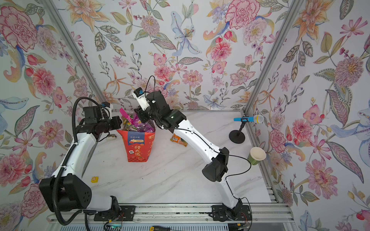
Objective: Place the snacks into the paper bag
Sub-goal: Press the snack against the paper bag.
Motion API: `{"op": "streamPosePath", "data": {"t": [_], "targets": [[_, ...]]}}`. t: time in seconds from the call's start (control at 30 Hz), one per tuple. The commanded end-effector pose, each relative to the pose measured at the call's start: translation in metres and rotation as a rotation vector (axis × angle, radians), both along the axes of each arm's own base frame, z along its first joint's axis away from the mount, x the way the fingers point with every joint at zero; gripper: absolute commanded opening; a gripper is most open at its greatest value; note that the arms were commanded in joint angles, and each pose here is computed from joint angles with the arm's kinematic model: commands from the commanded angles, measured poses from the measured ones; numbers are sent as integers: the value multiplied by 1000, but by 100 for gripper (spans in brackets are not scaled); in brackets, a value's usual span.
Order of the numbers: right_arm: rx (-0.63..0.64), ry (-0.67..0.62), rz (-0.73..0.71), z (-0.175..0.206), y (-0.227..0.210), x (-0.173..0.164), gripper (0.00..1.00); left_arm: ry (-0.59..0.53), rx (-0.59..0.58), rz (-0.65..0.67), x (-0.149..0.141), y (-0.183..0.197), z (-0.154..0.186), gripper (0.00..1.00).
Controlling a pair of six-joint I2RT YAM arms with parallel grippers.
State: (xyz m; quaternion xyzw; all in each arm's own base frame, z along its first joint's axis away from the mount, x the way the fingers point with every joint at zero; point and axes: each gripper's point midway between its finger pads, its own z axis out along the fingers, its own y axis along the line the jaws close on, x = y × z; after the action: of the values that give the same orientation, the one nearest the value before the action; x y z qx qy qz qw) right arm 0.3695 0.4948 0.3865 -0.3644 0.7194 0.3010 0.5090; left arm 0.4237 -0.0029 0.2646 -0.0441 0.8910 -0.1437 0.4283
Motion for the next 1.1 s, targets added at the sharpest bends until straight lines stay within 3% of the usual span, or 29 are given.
{"op": "streamPosePath", "data": {"t": [0.0, 0.43, 0.77, 0.93, 1.07], "targets": [[-71, 41, -4, -37, 7, 9, 17, -92, -8, -13, 1, 0, 25, 0], [-185, 212, 24, -136, 33, 9, 15, -89, -15, -17, 2, -1, 23, 0], [-229, 303, 0, -180, 35, 9, 17, -90, -24, -26, 2, -4, 21, 0], [-211, 303, 11, -168, 35, 6, 21, -93, -23, -26, 2, -3, 21, 0], [-129, 202, 19, -100, 27, 3, 34, -89, -23, -22, 2, -2, 20, 0]]}}
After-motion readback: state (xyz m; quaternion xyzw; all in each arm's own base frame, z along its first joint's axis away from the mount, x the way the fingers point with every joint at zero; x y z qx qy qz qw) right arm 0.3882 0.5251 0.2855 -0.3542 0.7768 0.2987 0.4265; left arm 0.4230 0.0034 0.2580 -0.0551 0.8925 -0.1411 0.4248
